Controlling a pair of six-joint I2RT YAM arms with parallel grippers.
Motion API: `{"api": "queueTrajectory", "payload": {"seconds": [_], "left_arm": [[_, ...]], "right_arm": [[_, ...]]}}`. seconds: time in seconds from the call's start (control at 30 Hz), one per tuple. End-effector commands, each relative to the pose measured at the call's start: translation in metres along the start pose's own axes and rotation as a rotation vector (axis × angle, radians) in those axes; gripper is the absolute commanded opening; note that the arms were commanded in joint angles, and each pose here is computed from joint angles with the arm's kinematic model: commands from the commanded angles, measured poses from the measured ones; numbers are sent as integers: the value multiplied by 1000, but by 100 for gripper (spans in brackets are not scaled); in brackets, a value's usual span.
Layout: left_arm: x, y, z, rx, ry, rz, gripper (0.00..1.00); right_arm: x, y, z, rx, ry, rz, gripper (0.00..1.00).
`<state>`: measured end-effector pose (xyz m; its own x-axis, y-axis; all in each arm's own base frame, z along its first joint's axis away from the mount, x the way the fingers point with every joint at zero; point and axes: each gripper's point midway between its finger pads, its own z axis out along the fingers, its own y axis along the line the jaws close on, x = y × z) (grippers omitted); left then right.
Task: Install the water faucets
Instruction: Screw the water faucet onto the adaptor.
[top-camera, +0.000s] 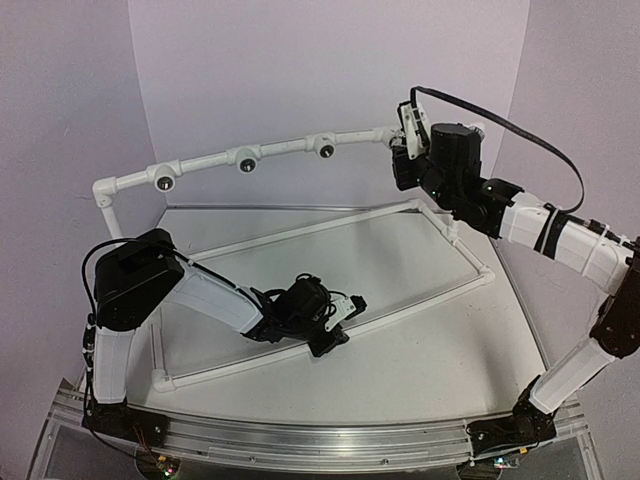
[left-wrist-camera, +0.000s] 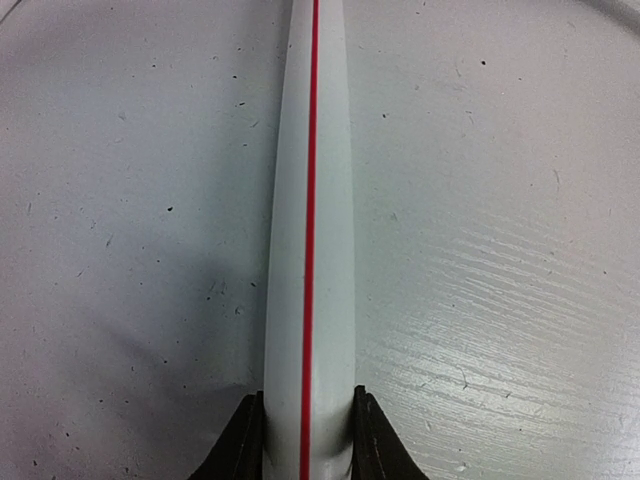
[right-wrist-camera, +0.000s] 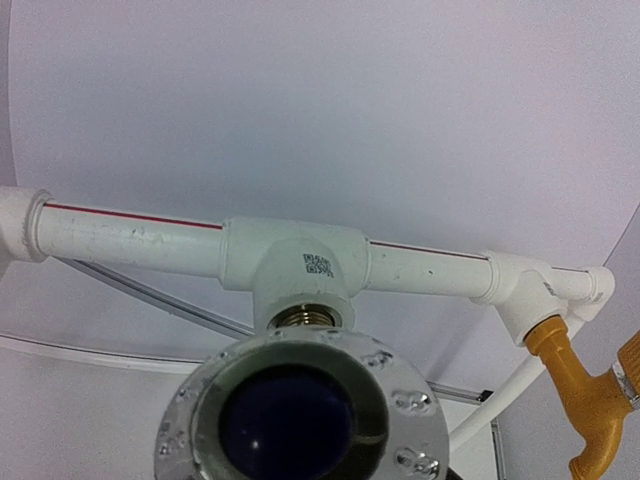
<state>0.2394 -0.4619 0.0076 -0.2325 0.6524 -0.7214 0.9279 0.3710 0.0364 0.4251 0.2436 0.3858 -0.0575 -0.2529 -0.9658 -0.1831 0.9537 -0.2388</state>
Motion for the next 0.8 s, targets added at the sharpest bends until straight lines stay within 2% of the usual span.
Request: {"api": "queueTrajectory", "payload": {"seconds": [0.0, 0.2, 0.33, 0.6, 0.77], "left_arm": [[164, -30, 4, 73, 487, -55, 0], [163, -30, 4, 73, 487, -55, 0], [164, -30, 4, 73, 487, -55, 0], [163, -30, 5, 73, 486, -56, 0], [163, -30, 5, 73, 485, -55, 0]], "right_arm": [[-10, -12, -1, -2, -60, 294, 0], [13, -34, 5, -34, -44, 586, 0], [10, -31, 10, -79, -43, 631, 0], [-16, -28, 13, -103, -67, 451, 0], [-26, -3, 14, -39, -57, 141, 0]]}}
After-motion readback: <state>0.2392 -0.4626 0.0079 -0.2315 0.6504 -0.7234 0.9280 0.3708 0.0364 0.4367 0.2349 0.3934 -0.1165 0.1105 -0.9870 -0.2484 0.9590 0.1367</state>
